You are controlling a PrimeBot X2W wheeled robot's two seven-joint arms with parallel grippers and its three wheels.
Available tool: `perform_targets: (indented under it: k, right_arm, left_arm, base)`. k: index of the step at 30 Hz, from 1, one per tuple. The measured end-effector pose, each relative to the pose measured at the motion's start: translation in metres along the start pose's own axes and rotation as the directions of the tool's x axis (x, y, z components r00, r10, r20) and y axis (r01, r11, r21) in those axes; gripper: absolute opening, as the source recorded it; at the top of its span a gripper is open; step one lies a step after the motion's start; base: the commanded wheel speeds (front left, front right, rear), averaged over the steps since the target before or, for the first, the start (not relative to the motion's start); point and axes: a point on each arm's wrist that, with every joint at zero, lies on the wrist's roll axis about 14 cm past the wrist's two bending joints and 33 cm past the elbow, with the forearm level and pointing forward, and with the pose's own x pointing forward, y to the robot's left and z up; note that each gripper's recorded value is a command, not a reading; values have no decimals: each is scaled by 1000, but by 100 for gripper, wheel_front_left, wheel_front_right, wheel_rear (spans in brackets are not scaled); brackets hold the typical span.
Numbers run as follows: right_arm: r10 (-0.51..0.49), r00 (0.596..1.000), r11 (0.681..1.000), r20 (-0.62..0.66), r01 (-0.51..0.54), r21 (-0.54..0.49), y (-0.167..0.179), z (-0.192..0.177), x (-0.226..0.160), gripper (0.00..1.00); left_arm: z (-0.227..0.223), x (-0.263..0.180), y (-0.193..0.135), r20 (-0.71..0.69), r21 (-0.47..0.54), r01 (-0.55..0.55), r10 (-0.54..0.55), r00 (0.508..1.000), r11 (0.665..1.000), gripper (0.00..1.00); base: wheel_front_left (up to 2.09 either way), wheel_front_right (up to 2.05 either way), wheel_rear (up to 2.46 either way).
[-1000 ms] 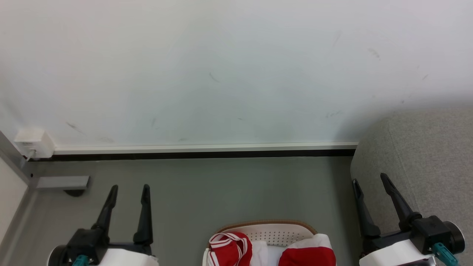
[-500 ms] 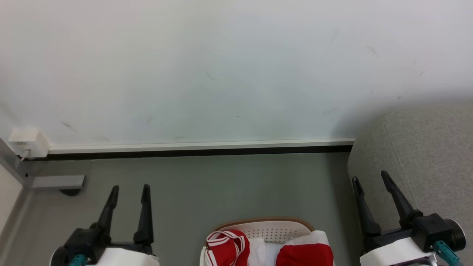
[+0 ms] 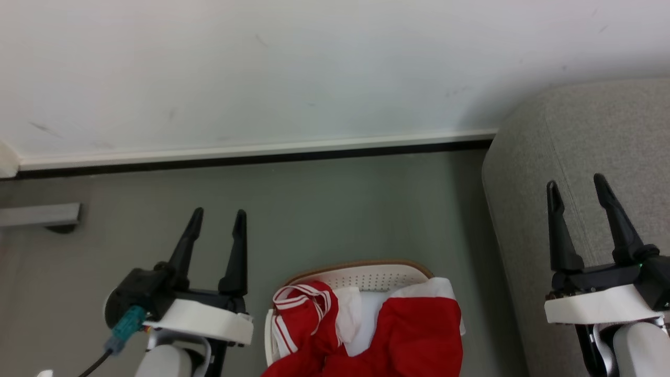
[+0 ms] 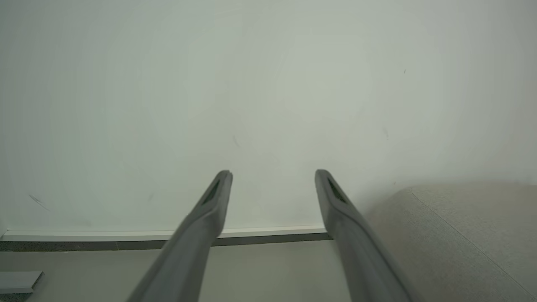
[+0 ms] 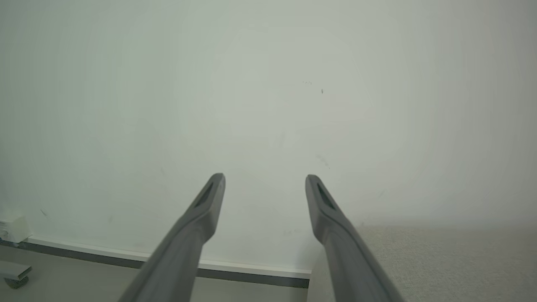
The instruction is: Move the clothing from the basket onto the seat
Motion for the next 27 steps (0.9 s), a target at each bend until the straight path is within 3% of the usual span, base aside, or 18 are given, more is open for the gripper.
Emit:
perform_targets:
  k: [6,11,19,23,27]
  right_arm:
    - [-49,999,998,-5,49,-31,-23,-11,17,100]
    - [-93,996,994,-1,93,-58,-43,-19,30,100]
    - [-157,987,983,-15,155,-102,-70,-35,37,100]
    - [-173,985,978,-23,169,-120,-79,-44,43,100]
    - [-182,983,975,-39,175,-133,-86,-58,48,100]
  left_arm:
    - [-69,20,-32,-165,-63,119,-128,978,991,100]
    - [-137,24,-65,-331,-120,228,-256,908,966,100]
    - [-241,1,-108,-618,-239,368,-433,656,899,100]
    - [-289,-23,-113,-737,-292,390,-466,490,873,100]
    - [-329,-33,-113,-806,-332,389,-473,356,859,100]
  base:
    - [0,0,0]
    - [0,0,0]
    - [0,0,0]
    - [0,0,0]
    - [0,0,0]
